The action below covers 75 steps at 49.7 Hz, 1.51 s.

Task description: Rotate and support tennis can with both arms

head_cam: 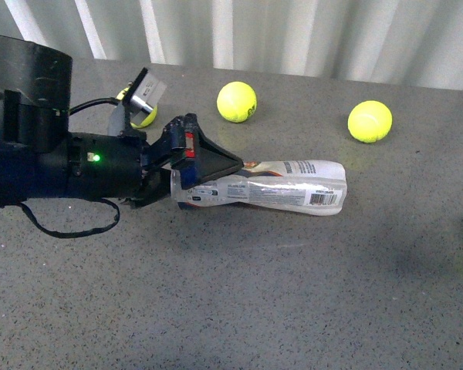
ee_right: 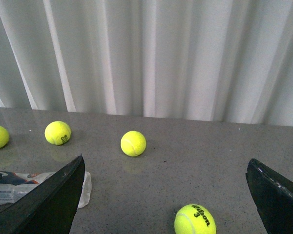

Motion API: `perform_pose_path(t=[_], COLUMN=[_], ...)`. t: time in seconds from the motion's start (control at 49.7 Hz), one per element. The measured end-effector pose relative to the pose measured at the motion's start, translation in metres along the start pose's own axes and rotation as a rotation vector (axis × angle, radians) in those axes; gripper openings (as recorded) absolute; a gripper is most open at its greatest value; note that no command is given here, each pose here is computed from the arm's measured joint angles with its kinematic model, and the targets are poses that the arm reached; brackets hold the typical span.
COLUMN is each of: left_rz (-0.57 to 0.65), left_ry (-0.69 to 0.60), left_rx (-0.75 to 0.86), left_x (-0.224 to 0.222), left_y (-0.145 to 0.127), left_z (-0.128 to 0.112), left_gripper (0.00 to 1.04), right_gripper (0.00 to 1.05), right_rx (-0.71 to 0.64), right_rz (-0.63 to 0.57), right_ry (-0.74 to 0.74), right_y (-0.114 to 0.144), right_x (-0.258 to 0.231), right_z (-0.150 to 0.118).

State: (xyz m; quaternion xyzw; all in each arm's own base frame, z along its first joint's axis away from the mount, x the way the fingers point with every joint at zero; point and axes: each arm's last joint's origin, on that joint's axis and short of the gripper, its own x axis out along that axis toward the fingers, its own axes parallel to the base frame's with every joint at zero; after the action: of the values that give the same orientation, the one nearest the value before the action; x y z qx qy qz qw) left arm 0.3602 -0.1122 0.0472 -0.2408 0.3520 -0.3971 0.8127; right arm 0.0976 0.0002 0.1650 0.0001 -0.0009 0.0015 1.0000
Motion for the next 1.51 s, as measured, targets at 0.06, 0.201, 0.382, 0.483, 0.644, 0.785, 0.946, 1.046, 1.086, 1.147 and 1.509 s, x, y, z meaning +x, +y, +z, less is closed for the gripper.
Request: perform_pose_path(t=[0.06, 0.201, 0.382, 0.483, 0.644, 0.785, 0.946, 1.046, 1.086, 1.147, 1.509], left_rz=[-0.006, -0.010, -0.005, -0.014, -0.021, 0.100, 0.315, 0.406, 0.446, 0.475, 0.524], left_ry=[-0.011, -0.025, -0.054, -0.045, 0.002, 0.076, 0.312, 0.536, 0.644, 0.767, 0.911], left_rx=[-0.014, -0.063, -0.105, -0.112, -0.047, 0.120, 0.443, 0.660, 0.748, 0.843, 0.944], left_x=[0.010, 0.023, 0.025, 0.019, -0.002, -0.038, -0.068, -0.056, -0.046, -0.029, 0.043], left_y=[-0.003, -0.005, -0.010, -0.018, -0.050, -0.102, -0.183, -0.220, -0.231, -0.238, -0.215], left_z=[-0.002, -0.007, -0.006, -0.003, 0.023, 0.081, 0.154, 0.167, 0.168, 0.165, 0.140], left_gripper=[0.84, 0.59, 0.33, 0.20, 0.03, 0.04, 0.04, 0.04, 0.04, 0.04, 0.04], right_gripper=[0.98, 0.98, 0.98, 0.98, 0.98, 0.98, 0.98, 0.98, 0.98, 0.98, 0.98], right_rx=[0.000, 0.000, 0.000, 0.000, 0.000, 0.000, 0.000, 0.000, 0.000, 0.000, 0.000], right_rz=[0.000, 0.000, 0.000, 0.000, 0.000, 0.000, 0.000, 0.000, 0.000, 0.000, 0.000], right_ry=[0.000, 0.000, 0.000, 0.000, 0.000, 0.000, 0.000, 0.000, 0.000, 0.000, 0.000], right_y=[0.000, 0.000, 0.000, 0.000, 0.000, 0.000, 0.000, 0.000, 0.000, 0.000, 0.000], right_x=[0.000, 0.000, 0.000, 0.000, 0.000, 0.000, 0.000, 0.000, 0.000, 0.000, 0.000], right_z=[0.000, 0.000, 0.000, 0.000, 0.000, 0.000, 0.000, 0.000, 0.000, 0.000, 0.000])
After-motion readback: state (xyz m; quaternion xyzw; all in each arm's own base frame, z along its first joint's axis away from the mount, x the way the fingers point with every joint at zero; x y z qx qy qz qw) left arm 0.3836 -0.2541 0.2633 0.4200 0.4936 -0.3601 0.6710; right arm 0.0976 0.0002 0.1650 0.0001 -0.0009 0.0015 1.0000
